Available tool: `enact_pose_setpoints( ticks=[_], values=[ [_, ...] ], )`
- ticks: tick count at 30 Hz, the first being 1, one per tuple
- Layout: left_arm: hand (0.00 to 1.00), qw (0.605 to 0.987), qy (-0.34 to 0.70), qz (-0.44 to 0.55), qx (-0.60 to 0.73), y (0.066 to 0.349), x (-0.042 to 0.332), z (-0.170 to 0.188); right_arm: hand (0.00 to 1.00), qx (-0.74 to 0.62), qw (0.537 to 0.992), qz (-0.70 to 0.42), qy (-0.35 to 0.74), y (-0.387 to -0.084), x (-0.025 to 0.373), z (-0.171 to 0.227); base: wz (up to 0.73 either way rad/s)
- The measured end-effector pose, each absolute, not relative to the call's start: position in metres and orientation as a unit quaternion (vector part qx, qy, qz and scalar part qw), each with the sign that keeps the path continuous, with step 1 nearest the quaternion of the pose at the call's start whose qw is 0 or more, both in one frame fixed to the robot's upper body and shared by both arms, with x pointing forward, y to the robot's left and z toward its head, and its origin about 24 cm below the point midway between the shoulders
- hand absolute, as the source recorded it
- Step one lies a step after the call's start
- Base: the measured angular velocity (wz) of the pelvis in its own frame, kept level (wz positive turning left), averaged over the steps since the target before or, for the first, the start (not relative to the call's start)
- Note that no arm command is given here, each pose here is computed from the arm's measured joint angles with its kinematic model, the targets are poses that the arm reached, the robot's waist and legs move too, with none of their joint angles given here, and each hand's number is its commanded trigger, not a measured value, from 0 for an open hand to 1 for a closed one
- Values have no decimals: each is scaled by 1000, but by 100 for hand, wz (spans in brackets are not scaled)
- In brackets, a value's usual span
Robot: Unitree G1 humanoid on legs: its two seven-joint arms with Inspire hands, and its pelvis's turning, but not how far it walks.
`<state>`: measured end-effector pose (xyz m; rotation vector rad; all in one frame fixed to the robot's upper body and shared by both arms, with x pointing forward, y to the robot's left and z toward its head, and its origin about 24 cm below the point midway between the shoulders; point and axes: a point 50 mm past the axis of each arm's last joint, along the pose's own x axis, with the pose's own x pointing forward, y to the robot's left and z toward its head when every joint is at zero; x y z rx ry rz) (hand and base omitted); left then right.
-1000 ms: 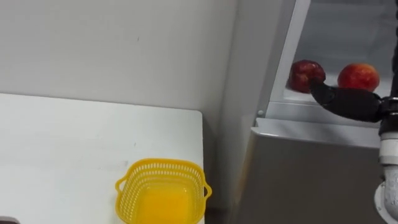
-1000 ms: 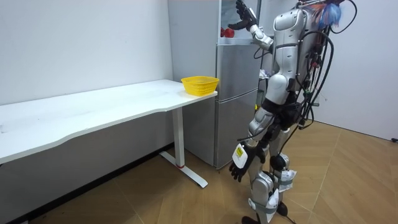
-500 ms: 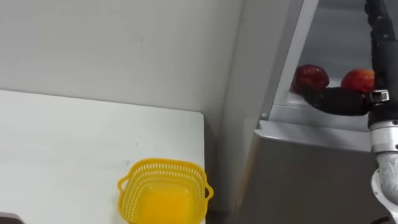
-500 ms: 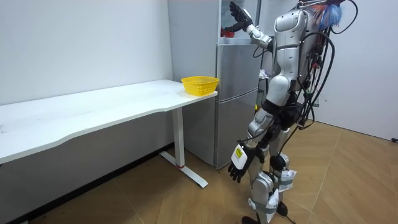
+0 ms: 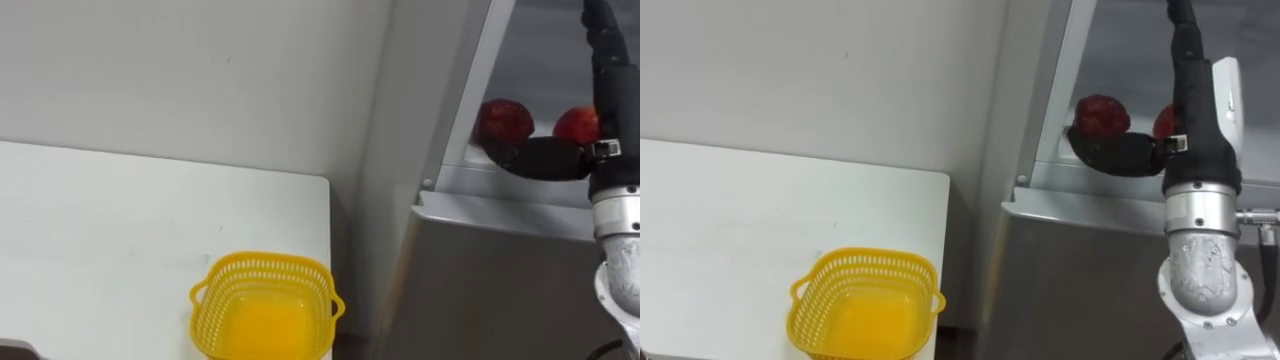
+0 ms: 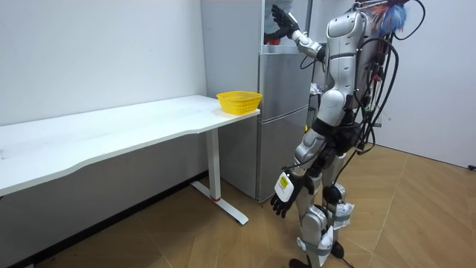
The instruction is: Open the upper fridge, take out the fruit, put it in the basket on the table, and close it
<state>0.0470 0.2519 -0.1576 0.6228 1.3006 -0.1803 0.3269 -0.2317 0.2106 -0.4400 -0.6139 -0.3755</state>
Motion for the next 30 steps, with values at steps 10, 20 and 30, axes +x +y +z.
enact_pose_setpoints(
  ticks=[10,20,30],
  values=[
    [0,743,600,-78,286,252,47,-158,0,-197,926,-181,-267,-236,336,204,0],
    [0,743,602,-79,284,252,46,-158,0,-195,933,-168,-254,-236,338,203,6],
    [0,744,602,-68,284,256,44,-156,0,-196,936,-162,-244,-238,343,214,0]
  ],
)
